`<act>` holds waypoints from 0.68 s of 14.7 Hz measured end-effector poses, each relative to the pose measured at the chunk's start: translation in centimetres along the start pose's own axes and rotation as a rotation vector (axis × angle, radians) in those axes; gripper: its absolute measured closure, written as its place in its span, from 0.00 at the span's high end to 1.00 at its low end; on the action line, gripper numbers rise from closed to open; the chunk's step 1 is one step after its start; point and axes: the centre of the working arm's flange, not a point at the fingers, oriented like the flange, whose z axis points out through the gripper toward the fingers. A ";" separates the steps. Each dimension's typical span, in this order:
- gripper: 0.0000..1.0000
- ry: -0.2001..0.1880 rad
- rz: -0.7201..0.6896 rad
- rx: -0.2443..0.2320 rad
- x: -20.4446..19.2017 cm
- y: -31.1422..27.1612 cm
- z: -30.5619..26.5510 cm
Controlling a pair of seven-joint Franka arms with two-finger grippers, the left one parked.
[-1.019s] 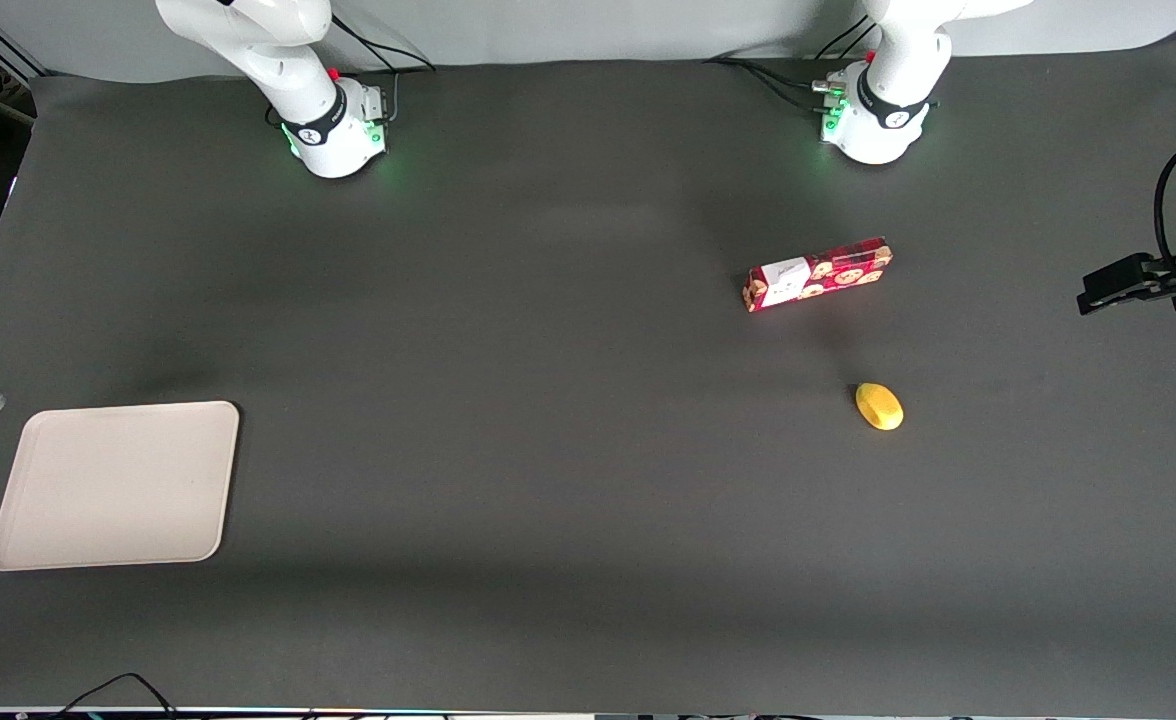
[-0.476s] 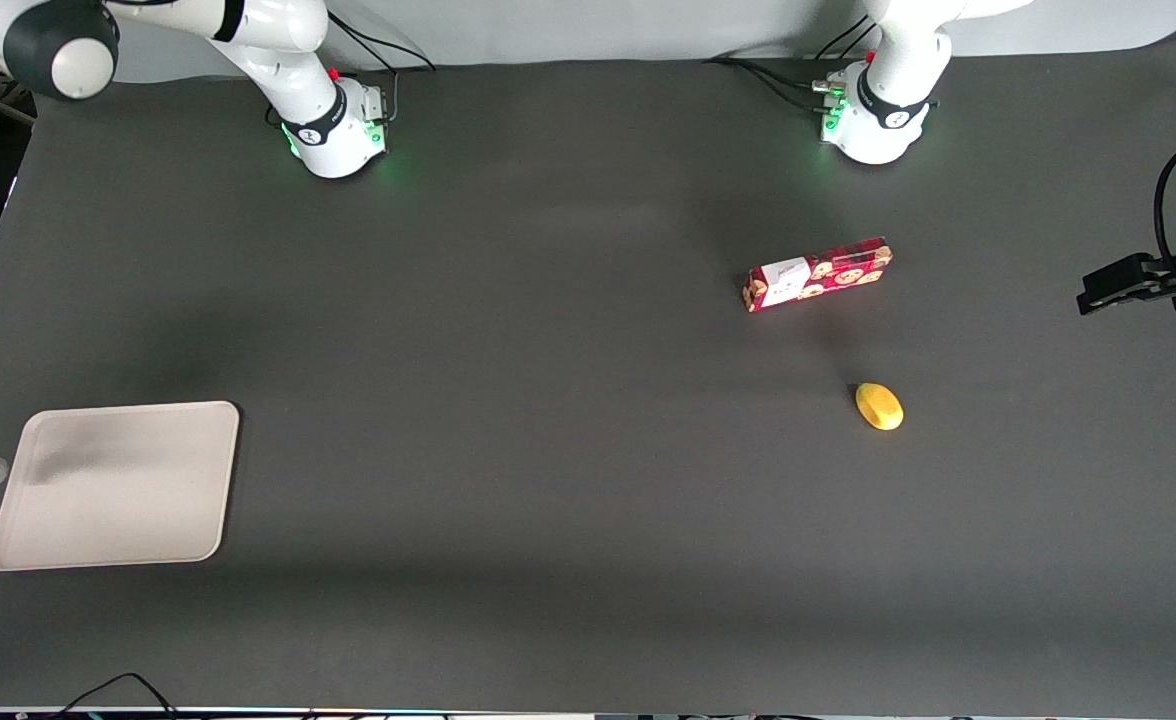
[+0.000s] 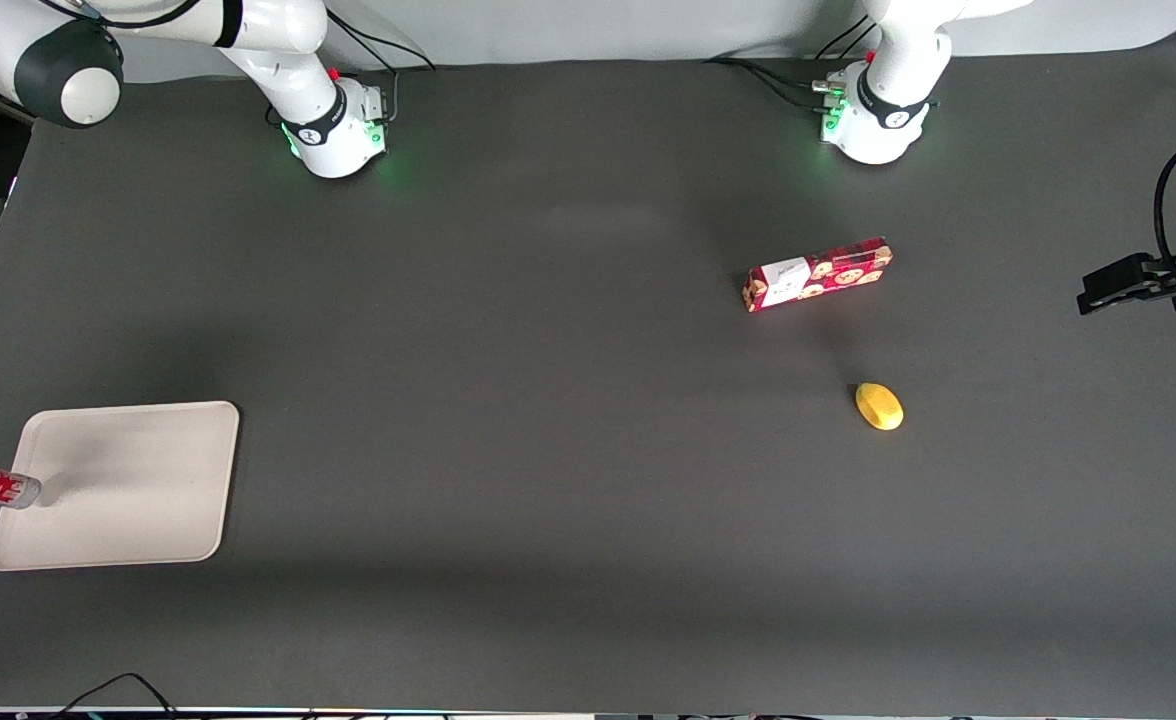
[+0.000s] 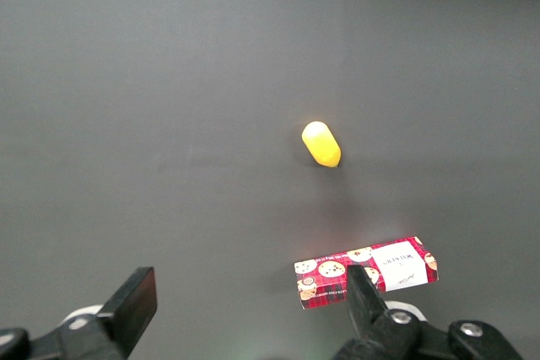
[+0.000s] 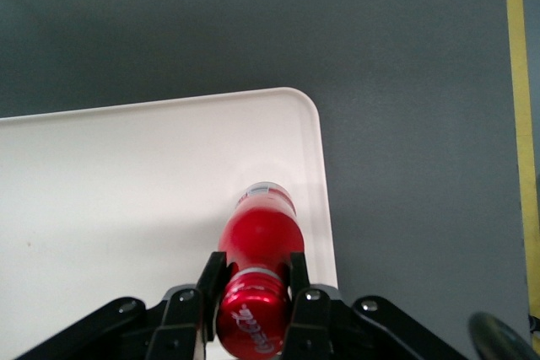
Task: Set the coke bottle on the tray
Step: 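Carry the held bottle over the white tray and lower it, then open the right gripper to release the bottle onto the tray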
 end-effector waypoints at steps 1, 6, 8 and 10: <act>0.34 0.001 0.002 0.010 0.0 -0.2 0.2; 0.34 -0.021 -0.011 0.033 0.0 -0.8 2.6; 0.34 -0.028 -0.024 0.035 -0.1 -0.7 3.1; 0.35 -0.031 -0.027 0.036 -0.2 -0.7 3.3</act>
